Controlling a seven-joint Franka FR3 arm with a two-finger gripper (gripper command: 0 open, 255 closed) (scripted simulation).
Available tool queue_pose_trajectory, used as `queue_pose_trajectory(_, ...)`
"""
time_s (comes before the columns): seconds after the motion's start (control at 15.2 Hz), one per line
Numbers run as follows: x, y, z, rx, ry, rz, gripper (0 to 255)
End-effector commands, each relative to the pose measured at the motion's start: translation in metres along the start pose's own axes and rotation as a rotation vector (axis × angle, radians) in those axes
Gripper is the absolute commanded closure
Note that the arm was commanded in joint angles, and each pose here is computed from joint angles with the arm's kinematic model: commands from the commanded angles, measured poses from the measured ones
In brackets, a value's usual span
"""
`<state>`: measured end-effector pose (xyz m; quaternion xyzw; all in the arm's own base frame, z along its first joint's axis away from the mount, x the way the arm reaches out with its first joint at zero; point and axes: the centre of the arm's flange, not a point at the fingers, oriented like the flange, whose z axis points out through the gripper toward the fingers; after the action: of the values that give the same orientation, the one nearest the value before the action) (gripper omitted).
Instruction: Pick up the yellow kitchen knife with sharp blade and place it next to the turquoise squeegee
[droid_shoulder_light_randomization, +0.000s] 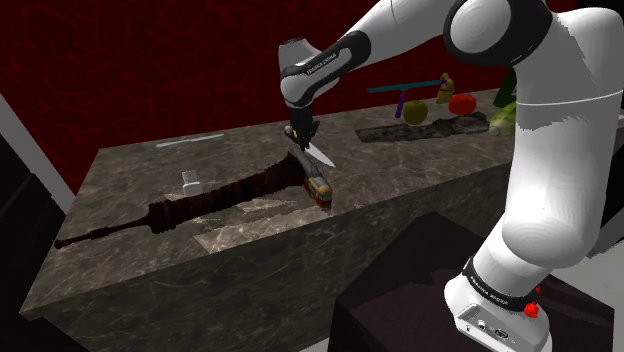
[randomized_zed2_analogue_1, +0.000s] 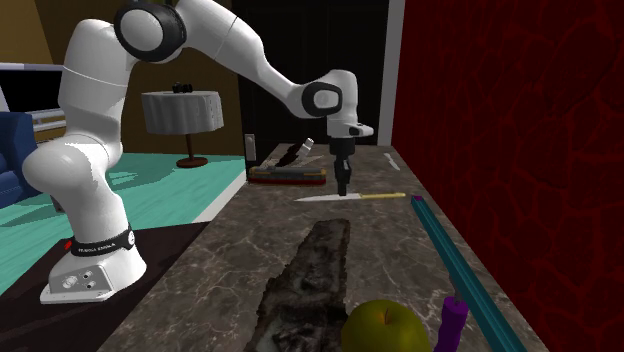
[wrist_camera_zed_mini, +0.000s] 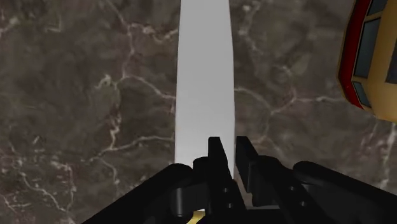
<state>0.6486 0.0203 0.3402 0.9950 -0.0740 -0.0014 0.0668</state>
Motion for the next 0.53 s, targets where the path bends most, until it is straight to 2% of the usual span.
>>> queue_pose_trajectory(0.0, 0.0, 0.004, 0.005, -0.004, -0.008, 0.004, 255)
queue_pose_trajectory(0.26, 0.0, 0.002, 0.002, -0.003, -0.006, 0.004, 255)
queue_pose_trajectory(0.33, 0.0, 0.002, 0.002, -0.003, -0.006, 0.004, 0)
queue_pose_trajectory(0.46, 0.023, 0.003, -0.01, -0.034, -0.004, 0.225, 0)
